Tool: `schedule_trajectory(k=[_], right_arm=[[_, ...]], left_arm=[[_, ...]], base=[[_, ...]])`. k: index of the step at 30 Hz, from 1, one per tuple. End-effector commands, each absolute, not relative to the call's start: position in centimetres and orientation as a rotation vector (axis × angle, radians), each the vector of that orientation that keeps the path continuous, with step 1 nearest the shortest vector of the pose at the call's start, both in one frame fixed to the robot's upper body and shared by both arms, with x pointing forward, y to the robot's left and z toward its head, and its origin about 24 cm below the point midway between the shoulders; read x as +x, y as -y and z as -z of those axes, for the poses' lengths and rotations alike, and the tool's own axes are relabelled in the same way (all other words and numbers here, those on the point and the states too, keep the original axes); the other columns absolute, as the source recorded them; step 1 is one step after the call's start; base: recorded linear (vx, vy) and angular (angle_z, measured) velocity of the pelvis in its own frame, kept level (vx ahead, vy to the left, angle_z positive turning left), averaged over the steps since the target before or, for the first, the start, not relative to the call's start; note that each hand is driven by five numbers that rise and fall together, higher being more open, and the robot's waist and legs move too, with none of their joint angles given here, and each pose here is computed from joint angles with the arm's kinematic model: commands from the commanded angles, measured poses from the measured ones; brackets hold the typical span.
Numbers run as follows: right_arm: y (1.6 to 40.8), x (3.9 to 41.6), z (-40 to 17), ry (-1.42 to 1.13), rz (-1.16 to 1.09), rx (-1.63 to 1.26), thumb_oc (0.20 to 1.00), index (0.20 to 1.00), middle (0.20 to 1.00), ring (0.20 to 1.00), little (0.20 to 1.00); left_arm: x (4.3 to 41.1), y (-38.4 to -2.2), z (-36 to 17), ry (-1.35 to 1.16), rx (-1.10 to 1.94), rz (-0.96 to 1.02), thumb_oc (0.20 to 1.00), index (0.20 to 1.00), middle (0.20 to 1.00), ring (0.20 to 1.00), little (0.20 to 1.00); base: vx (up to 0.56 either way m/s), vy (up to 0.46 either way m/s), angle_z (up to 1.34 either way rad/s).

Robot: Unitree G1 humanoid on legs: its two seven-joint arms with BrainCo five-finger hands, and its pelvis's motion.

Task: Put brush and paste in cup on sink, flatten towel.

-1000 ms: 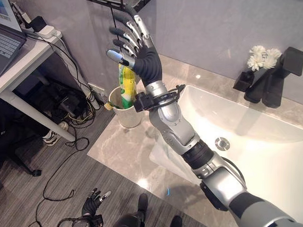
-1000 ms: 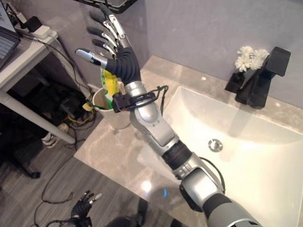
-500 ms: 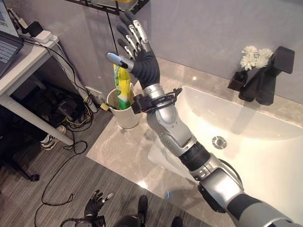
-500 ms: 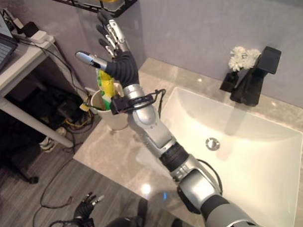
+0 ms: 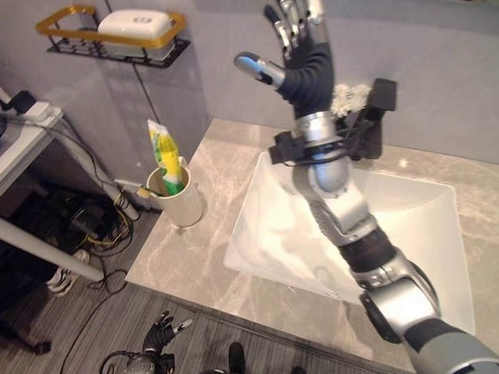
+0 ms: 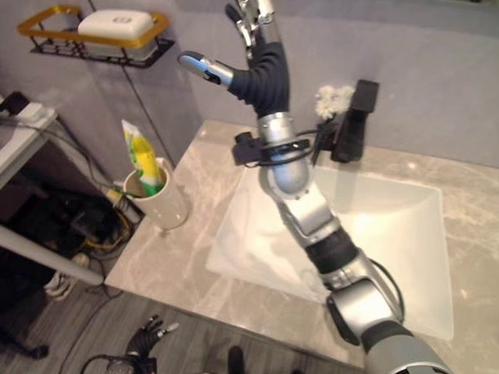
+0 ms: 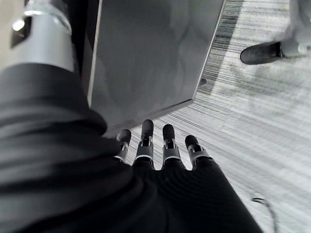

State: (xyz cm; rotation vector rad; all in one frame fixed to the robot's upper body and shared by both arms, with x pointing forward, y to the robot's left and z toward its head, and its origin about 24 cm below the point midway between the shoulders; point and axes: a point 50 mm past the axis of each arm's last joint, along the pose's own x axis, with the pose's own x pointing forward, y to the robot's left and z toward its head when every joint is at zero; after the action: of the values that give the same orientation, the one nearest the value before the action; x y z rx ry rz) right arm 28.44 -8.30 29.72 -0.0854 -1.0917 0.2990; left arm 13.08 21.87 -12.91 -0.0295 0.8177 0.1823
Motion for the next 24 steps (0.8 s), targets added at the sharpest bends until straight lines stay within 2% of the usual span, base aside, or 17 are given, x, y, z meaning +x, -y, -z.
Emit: schedule_trajectory(k=[1,7,8,9,10,13,14,15,17,19,20,21,22,23,24], right_arm=[[10.7,27.2,-31.8,1.247,-0.171,-0.164,1.000,1.000,1.000,1.000,1.000],[21.0,23.2,-29.9,1.272,0.192,-0.413,1.000,1.000,1.000,1.000,1.000],[24.6,21.7,-29.4,1.238,0.371,-0.530,1.000,1.000,1.000,1.000,1.000],[24.6,21.6,-29.3,1.237,0.375,-0.531,1.000,1.000,1.000,1.000,1.000],[27.3,20.7,-29.0,1.182,0.524,-0.648,1.000,1.000,1.000,1.000,1.000],[31.6,18.4,-27.0,1.062,0.785,-0.690,1.000,1.000,1.000,1.000,1.000],[31.7,18.3,-26.9,1.061,0.790,-0.691,1.000,1.000,1.000,1.000,1.000],[34.8,17.3,-25.5,0.952,0.952,-0.683,1.000,1.000,1.000,1.000,1.000],[38.8,16.0,-20.5,0.768,1.164,-0.446,1.000,1.000,1.000,1.000,1.000],[40.5,16.0,-17.7,0.652,1.255,-0.337,1.000,1.000,1.000,1.000,1.000],[41.7,16.8,-14.0,0.460,1.320,-0.271,1.000,1.000,1.000,1.000,1.000],[41.8,16.9,-14.0,0.462,1.317,-0.268,1.000,1.000,1.000,1.000,1.000],[42.0,17.4,-12.2,0.356,1.313,-0.269,1.000,1.000,1.000,1.000,1.000],[43.2,16.0,-7.9,0.128,1.351,-0.227,1.000,1.000,1.000,1.000,1.000],[43.3,15.9,-7.9,0.126,1.350,-0.225,1.000,1.000,1.000,1.000,1.000]], left_arm=[[13.9,-22.9,13.0,-0.826,0.013,-0.166,1.000,1.000,1.000,1.000,1.000],[12.8,-24.3,13.3,-0.852,-0.009,-0.227,1.000,1.000,1.000,1.000,1.000],[12.6,-24.8,13.4,-0.861,-0.010,-0.259,1.000,1.000,1.000,1.000,1.000],[12.6,-24.8,13.4,-0.861,-0.008,-0.256,1.000,1.000,1.000,1.000,1.000],[12.3,-25.2,13.4,-0.868,-0.018,-0.288,1.000,1.000,1.000,1.000,1.000],[12.2,-25.4,13.5,-0.877,-0.033,-0.324,1.000,1.000,1.000,1.000,1.000],[12.2,-25.4,13.5,-0.876,-0.030,-0.321,1.000,1.000,1.000,1.000,1.000],[12.0,-25.8,13.6,-0.887,-0.032,-0.345,1.000,1.000,1.000,1.000,1.000],[12.2,-25.4,13.8,-0.894,-0.048,-0.364,1.000,1.000,1.000,1.000,1.000],[12.9,-25.7,13.5,-0.869,-0.049,-0.390,1.000,1.000,1.000,1.000,1.000],[13.8,-26.5,12.7,-0.812,-0.046,-0.434,1.000,1.000,1.000,1.000,1.000],[13.8,-26.6,12.7,-0.811,-0.047,-0.438,1.000,1.000,1.000,1.000,1.000],[14.4,-27.3,12.0,-0.767,-0.057,-0.472,1.000,1.000,1.000,1.000,1.000],[14.9,-28.1,11.6,-0.745,-0.072,-0.497,1.000,1.000,1.000,1.000,1.000],[14.8,-28.1,11.6,-0.747,-0.072,-0.497,1.000,1.000,1.000,1.000,1.000]], base=[[-0.04,0.013,-0.17],[-0.02,0.019,-0.29],[0.01,0.003,-0.21],[0.04,0.005,-0.05],[0.01,-0.005,-0.04],[0.02,-0.007,-0.15],[0.03,0.005,-0.07],[-0.03,0.013,-0.11],[-0.09,0.036,-0.06],[-0.20,-0.009,-0.33],[-0.20,-0.070,-0.71],[-0.22,-0.134,-1.08],[-0.14,-0.118,-1.67],[-0.21,-0.151,-1.53],[-0.11,-0.097,-1.12]])
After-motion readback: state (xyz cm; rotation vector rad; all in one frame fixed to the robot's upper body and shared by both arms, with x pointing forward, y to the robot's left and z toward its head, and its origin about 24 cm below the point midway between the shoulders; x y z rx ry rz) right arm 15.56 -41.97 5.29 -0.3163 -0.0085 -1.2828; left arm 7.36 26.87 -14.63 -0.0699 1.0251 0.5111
